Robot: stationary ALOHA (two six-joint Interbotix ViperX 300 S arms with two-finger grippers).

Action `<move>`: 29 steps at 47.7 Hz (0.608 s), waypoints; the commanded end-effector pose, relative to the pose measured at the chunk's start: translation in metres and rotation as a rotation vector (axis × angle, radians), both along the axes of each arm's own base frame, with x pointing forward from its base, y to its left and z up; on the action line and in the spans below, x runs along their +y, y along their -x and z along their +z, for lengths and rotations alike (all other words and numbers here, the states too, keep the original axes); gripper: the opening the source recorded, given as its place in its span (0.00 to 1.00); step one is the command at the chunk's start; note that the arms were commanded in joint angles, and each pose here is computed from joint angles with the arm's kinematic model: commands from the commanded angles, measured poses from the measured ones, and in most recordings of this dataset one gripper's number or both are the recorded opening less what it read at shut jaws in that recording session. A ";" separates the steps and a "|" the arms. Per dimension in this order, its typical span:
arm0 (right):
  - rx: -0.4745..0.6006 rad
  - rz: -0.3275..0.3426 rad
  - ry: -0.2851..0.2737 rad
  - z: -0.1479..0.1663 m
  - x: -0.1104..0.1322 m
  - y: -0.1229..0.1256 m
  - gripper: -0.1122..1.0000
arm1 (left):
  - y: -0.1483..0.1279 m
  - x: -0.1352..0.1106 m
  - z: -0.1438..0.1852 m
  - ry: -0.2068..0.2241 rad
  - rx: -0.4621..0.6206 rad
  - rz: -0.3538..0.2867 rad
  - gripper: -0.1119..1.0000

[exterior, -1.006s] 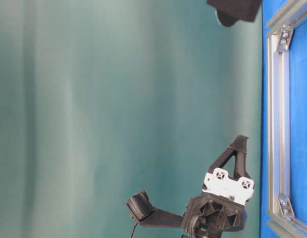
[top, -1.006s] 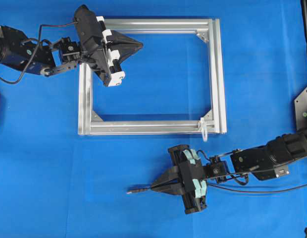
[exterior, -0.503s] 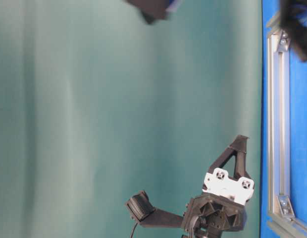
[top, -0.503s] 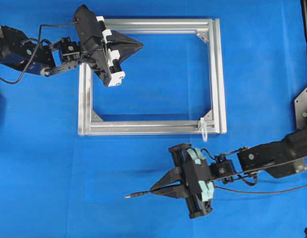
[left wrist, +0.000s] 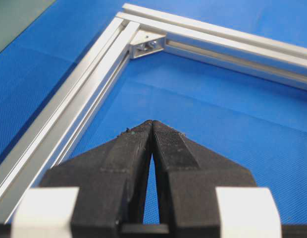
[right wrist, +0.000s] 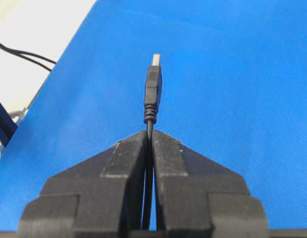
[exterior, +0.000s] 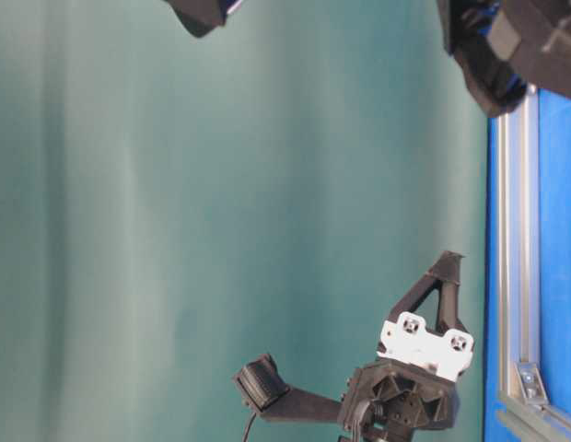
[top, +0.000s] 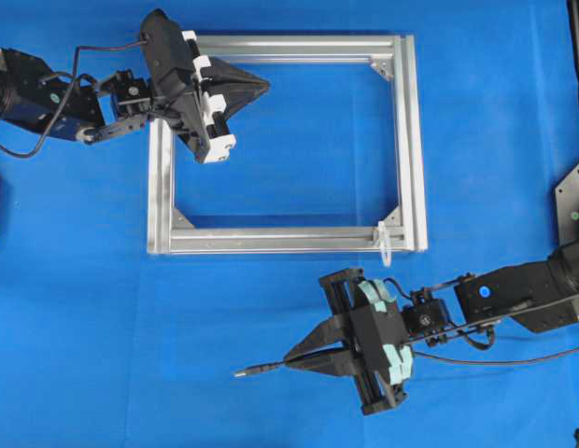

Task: Insert the wire through the string loop located on the right side.
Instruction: 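Lift the USB cable with the right gripper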

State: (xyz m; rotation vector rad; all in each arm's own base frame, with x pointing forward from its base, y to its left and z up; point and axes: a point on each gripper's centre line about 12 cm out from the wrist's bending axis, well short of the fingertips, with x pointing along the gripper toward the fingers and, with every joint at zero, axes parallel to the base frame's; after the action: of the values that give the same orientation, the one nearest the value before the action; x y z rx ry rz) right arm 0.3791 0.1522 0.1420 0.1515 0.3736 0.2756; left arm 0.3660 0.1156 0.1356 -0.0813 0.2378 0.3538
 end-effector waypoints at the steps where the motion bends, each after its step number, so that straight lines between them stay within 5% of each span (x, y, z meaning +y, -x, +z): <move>1: -0.052 0.004 -0.018 0.020 0.002 -0.004 0.07 | -0.003 0.002 0.016 -0.016 -0.046 0.001 0.10; 29: -0.047 0.005 -0.015 0.019 0.002 -0.003 0.07 | -0.002 0.002 0.016 -0.015 -0.045 0.001 0.10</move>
State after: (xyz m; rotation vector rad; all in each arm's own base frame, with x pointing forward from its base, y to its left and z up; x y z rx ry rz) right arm 0.3790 0.1523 0.1418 0.1486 0.3748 0.2768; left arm 0.3660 0.1156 0.1354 -0.0816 0.2393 0.3537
